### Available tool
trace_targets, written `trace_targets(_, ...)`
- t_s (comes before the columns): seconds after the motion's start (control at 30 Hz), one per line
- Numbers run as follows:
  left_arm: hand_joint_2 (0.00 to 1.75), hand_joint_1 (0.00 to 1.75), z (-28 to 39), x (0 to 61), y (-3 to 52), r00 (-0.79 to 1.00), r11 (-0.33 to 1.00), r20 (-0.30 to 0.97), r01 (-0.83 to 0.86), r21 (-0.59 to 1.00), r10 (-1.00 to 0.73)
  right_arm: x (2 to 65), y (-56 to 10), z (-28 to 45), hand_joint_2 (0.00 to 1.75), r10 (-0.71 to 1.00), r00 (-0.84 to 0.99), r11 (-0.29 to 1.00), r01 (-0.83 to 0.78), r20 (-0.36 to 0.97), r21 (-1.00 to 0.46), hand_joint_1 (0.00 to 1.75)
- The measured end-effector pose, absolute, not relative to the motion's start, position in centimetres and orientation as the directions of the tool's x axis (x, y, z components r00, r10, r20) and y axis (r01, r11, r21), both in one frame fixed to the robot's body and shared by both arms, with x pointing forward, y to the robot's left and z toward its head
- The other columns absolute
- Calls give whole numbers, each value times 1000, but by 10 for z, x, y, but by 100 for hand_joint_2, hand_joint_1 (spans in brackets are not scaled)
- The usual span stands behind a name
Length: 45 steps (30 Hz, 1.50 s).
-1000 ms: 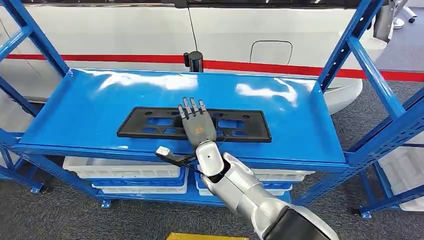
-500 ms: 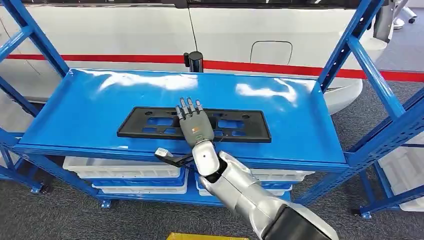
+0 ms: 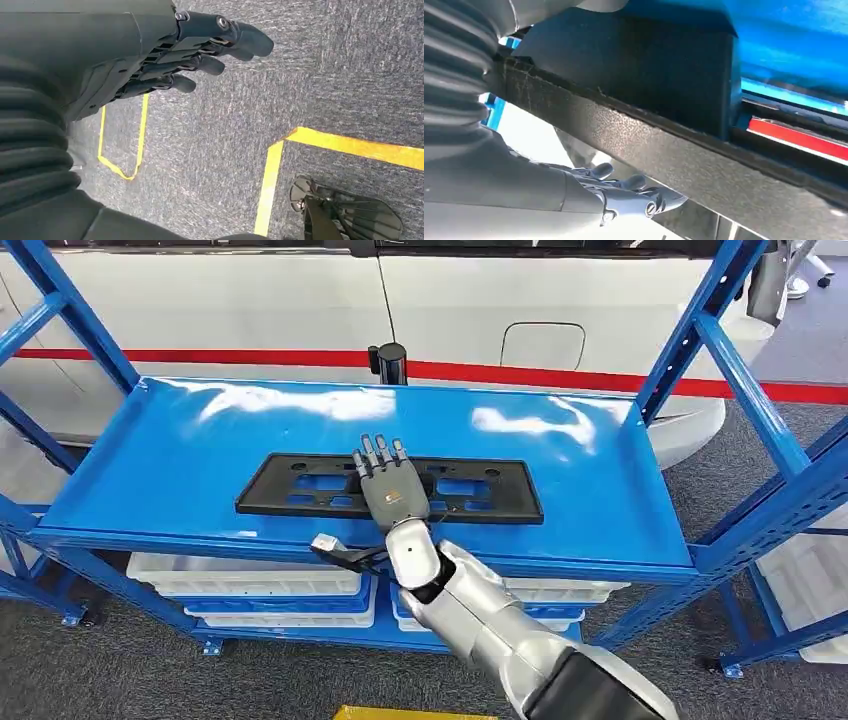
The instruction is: Take the parts from the cabinet and place them on the table.
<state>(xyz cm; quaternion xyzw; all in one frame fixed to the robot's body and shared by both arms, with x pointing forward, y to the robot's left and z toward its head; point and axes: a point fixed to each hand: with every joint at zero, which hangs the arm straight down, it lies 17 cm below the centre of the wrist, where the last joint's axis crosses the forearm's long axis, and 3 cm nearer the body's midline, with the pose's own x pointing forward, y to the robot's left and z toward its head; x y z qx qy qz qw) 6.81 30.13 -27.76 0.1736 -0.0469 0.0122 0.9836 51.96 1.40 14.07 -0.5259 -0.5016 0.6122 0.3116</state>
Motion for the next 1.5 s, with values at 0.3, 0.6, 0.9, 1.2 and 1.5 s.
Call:
trace_targets(0.3, 175, 0, -278, 68, 301, 996, 939, 94, -40, 340, 9, 526, 3, 140, 175, 916, -232, -304, 130, -327, -944, 0)
trace_targets(0.6, 175, 0, -278, 68, 301, 996, 940, 94, -40, 340, 9, 526, 2, 140, 175, 917, -230, -304, 129, -326, -944, 0)
trace_targets(0.9, 175, 0, -278, 68, 301, 996, 939, 94, -40, 340, 8, 538, -21, 139, 175, 930, -184, -306, 99, -319, -947, 0)
trace_targets(1.2, 175, 0, -278, 67, 301, 996, 940, 91, -38, 340, 8, 539, -26, 135, 175, 927, -179, -321, 77, -330, -944, 145)
trace_targets(1.5, 175, 0, -278, 67, 301, 996, 940, 91, -35, 341, 4, 538, -31, 121, 175, 911, -195, -366, 24, -364, -930, 169)
